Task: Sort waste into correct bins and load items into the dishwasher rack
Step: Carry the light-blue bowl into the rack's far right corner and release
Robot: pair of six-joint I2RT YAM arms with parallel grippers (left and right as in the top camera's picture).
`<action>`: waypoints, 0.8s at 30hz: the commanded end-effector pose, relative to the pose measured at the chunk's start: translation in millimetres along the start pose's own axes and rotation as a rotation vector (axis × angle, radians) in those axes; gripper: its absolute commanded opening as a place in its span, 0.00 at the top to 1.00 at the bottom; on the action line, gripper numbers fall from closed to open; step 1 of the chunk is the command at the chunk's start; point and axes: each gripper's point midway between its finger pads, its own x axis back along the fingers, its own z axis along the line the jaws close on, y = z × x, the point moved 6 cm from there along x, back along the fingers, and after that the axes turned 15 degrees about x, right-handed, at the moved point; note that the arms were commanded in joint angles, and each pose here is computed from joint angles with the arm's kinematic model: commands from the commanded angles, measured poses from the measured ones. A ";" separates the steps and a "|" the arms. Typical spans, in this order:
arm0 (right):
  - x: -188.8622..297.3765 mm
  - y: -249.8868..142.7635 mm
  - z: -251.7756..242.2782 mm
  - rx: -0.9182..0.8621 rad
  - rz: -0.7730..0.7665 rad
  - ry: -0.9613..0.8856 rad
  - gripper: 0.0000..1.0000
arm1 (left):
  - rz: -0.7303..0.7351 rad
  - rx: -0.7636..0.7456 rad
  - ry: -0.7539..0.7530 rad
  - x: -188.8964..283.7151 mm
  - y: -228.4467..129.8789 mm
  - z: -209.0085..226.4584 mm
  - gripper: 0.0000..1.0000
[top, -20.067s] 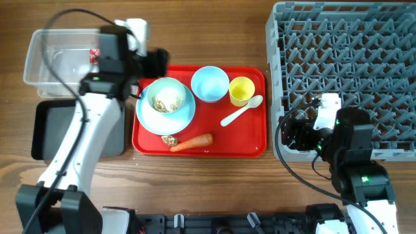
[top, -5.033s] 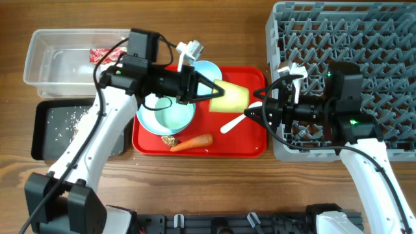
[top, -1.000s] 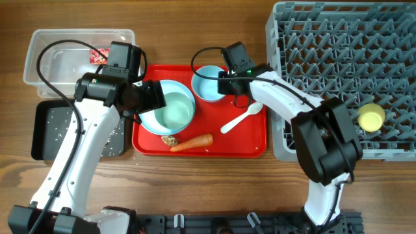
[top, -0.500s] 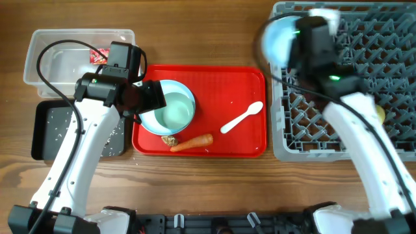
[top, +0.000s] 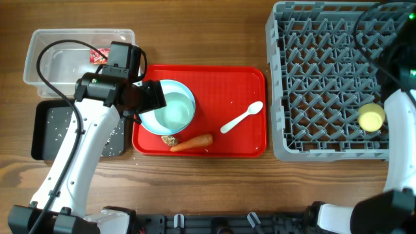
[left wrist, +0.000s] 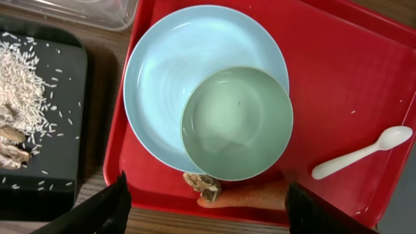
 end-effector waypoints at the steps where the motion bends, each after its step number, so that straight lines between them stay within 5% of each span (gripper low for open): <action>1: -35.6 -12.0 13.6 0.140 0.067 -0.076 0.96 | -0.010 -0.002 0.009 -0.7 2.7 0.3 0.23; 10: -112.4 -60.8 57.5 0.465 0.247 -0.219 0.96 | -0.013 0.023 -0.003 -0.7 3.5 -1.4 0.20; 24: -106.9 -94.6 94.3 0.437 0.294 -0.226 0.91 | -0.020 0.023 -0.009 -0.7 4.9 -2.7 0.20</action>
